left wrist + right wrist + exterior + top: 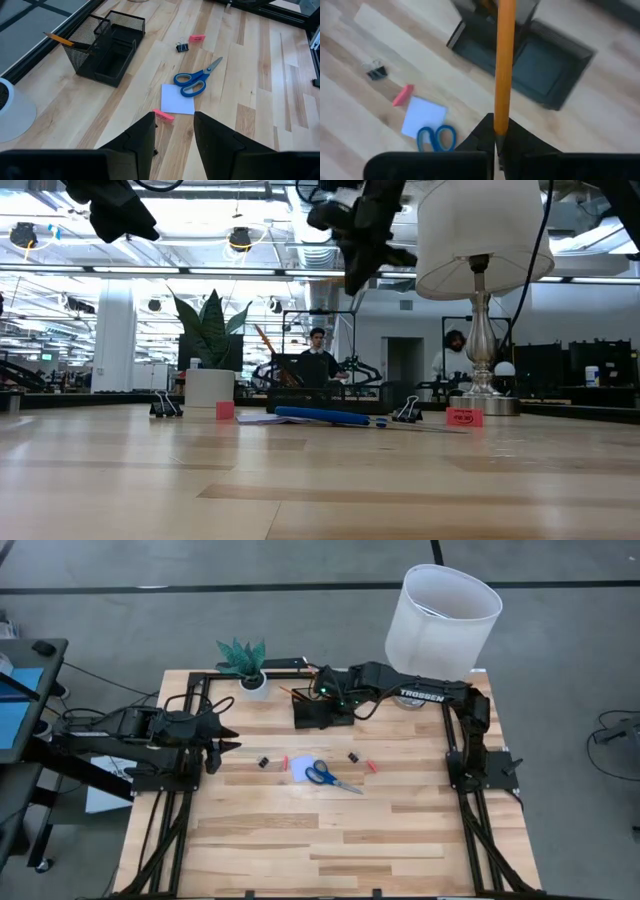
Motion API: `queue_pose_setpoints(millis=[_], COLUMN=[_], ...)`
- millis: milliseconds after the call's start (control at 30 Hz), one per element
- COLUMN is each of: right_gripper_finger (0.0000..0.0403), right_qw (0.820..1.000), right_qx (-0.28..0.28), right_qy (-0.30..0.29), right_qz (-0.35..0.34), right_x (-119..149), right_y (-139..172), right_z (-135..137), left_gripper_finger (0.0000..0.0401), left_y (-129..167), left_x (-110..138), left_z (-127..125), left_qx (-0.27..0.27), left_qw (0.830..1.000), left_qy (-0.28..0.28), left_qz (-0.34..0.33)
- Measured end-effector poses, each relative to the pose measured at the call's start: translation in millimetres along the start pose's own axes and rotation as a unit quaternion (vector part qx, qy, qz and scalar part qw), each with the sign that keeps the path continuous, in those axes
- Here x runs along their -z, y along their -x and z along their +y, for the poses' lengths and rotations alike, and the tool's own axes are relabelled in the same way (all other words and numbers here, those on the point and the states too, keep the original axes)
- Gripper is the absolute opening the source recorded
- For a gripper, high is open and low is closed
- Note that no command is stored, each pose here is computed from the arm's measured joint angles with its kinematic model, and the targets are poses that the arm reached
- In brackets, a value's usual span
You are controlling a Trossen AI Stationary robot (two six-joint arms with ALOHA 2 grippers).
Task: Pick and place office supplies into organizer
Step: Put the pencil into the desk organizer
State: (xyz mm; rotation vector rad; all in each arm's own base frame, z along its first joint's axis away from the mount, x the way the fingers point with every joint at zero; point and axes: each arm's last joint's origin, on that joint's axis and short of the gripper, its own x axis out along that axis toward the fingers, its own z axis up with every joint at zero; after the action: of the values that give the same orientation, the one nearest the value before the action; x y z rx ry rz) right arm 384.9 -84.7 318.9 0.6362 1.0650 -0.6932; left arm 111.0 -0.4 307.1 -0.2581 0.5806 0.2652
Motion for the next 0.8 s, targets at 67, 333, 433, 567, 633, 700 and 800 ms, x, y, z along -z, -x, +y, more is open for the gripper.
queue_pose_setpoints(millis=[67, 333, 433, 567, 633, 700, 800], right_gripper_finger=[0.0005, 0.0004, 0.0004, 0.0004, 0.0003, 0.0004, 0.0003], right_qw=[0.999, 0.980, 0.967, 0.954, 0.951, 0.950, 0.946], right_qx=[0.026, 0.128, 0.159, 0.191, 0.205, 0.219, 0.244], right_qy=[0.010, 0.072, 0.107, 0.136, 0.147, 0.158, 0.173], right_qz=[-0.017, -0.134, -0.170, -0.185, -0.176, -0.158, -0.127], right_x=[1.8, 9.6, 13.0, 12.6, 10.4, 8.0, 6.0], right_y=[8.3, 57.1, 70.0, 79.8, 79.7, 78.3, 77.0], right_z=[2.5, 17.9, 22.9, 20.5, 15.2, 8.1, -3.3], left_gripper_finger=[0.0126, 0.0126, 0.0126, 0.0126, 0.0126, 0.0126, 0.0126], left_y=[0.0, 0.0, 0.0, 0.0, 0.0, 0.0, 0.0], left_x=[0.0, 0.0, 0.0, 0.0, 0.0, 0.0, 0.0], left_z=[0.0, 0.0, 0.0, 0.0, 0.0, 0.0, 0.0], left_qx=[0.000, 0.000, 0.000, 0.000, 0.000, 0.000, 0.000], left_qw=[1.000, 1.000, 1.000, 1.000, 1.000, 1.000, 1.000], left_qy=[0.000, 0.000, 0.000, 0.000, 0.000, 0.000, 0.000], left_qz=[0.000, 0.000, 0.000, 0.000, 0.000, 0.000, 0.000])
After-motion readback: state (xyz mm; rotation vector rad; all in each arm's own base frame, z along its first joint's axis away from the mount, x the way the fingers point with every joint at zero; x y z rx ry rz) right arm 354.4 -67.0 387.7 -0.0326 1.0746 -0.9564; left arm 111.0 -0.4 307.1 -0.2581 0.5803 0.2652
